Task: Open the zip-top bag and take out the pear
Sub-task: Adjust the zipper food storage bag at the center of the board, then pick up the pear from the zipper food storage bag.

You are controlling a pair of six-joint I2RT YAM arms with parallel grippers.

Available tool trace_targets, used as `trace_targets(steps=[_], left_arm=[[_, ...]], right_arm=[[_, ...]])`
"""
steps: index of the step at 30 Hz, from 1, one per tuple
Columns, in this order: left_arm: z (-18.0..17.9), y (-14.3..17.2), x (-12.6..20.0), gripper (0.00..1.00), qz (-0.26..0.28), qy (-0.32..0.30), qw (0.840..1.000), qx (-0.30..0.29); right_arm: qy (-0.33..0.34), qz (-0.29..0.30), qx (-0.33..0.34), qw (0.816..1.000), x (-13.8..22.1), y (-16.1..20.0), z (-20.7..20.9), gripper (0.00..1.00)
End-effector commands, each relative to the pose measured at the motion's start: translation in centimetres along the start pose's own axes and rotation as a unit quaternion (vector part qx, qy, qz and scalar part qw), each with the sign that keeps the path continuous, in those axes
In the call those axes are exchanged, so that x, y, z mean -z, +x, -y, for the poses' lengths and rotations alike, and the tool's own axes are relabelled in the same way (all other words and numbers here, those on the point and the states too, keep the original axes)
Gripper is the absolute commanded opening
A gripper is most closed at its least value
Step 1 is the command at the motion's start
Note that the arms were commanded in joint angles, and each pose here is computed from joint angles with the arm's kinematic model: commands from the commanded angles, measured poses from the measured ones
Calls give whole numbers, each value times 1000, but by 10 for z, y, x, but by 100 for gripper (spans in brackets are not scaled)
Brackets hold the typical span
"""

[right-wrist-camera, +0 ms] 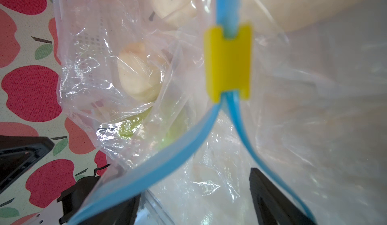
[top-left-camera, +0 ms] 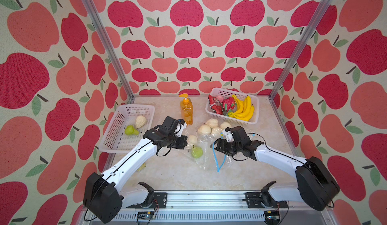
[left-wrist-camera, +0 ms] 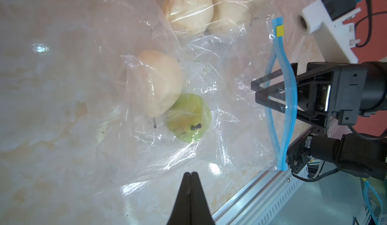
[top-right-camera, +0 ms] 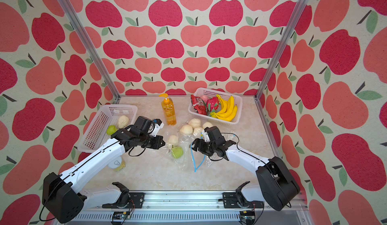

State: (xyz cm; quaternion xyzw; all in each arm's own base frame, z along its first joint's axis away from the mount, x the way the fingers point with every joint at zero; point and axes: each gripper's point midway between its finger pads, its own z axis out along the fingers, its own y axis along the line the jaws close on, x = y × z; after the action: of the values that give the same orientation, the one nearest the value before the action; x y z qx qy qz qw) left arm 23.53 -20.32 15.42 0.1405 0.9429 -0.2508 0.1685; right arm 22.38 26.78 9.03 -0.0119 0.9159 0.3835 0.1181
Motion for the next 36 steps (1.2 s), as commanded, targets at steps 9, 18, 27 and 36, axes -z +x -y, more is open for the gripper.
trace_targets(steps=[9, 18, 27, 36], left_arm=[[-13, -4, -76, 0, -45, 7, 999, -7], [0, -4, -123, 0, -53, 44, 998, -8], [2, 4, -149, 0, -65, 45, 997, -9], [0, 12, -168, 0, -96, 46, 994, -8]], right_arm=[[-14, -21, 24, 999, -9, 5, -14, 87], [-7, -20, 23, 1000, -13, 4, -10, 90], [-1, -10, 30, 1000, -15, -3, -10, 92], [39, 4, 70, 997, -18, -12, -9, 88]])
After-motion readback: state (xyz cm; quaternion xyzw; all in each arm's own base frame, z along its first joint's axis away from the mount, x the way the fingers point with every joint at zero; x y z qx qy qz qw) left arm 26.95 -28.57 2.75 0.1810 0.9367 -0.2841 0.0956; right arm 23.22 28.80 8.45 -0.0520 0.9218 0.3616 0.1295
